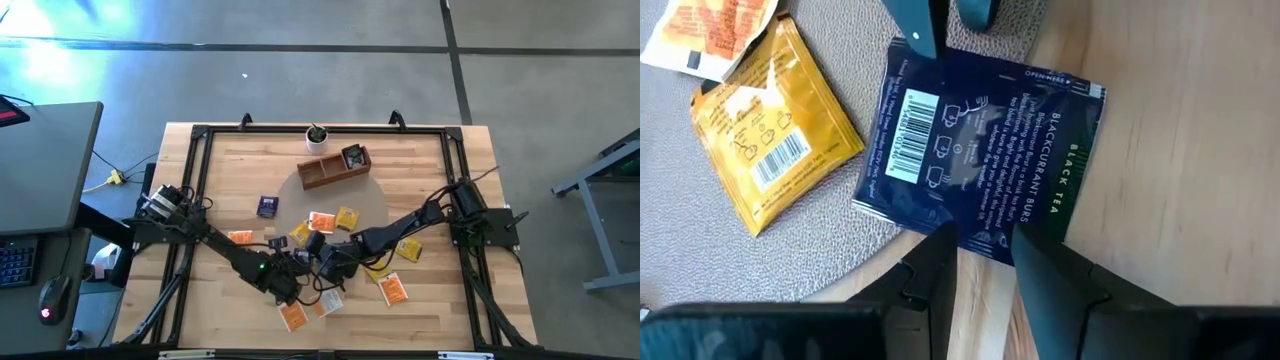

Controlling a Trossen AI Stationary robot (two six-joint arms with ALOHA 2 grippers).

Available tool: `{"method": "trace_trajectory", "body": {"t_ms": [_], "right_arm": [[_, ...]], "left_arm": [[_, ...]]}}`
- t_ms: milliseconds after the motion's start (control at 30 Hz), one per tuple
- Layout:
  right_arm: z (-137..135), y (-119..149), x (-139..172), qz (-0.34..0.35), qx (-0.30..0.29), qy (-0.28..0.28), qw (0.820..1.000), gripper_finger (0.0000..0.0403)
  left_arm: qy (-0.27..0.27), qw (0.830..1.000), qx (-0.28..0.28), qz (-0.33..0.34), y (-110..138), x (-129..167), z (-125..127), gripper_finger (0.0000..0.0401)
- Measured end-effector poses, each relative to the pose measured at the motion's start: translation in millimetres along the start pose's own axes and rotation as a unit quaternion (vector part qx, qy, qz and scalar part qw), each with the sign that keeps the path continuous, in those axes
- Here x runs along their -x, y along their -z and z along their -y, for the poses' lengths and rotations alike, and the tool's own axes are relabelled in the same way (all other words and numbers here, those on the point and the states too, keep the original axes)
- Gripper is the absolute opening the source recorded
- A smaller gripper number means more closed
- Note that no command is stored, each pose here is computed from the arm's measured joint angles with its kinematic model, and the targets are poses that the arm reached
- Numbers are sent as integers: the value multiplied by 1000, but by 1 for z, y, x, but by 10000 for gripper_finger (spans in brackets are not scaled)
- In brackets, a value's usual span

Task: Pick & Place Tea
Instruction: Put the bottom purple tea bag into the right section of the wooden organizer

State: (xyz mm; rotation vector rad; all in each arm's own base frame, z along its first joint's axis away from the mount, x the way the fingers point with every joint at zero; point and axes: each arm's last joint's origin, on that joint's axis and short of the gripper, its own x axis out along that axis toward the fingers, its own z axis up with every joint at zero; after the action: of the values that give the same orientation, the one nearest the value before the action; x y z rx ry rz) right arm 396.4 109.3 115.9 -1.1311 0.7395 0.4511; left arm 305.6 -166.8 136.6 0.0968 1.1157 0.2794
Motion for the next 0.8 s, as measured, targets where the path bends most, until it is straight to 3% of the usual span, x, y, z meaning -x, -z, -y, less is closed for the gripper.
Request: {"method": "trace_trajectory", "body": {"t_ms": [400, 600, 800], "right_arm": [[10, 3, -3, 45, 4, 13, 999, 112], [9, 2, -3, 42, 24, 13, 999, 111], [5, 3, -2, 2, 25, 18, 1000, 74]], "left_arm": [[33, 998, -17, 56, -13, -2, 5, 103], [24, 998, -14, 51, -15, -5, -1, 103], [21, 999, -10, 44, -14, -5, -1, 103]]}}
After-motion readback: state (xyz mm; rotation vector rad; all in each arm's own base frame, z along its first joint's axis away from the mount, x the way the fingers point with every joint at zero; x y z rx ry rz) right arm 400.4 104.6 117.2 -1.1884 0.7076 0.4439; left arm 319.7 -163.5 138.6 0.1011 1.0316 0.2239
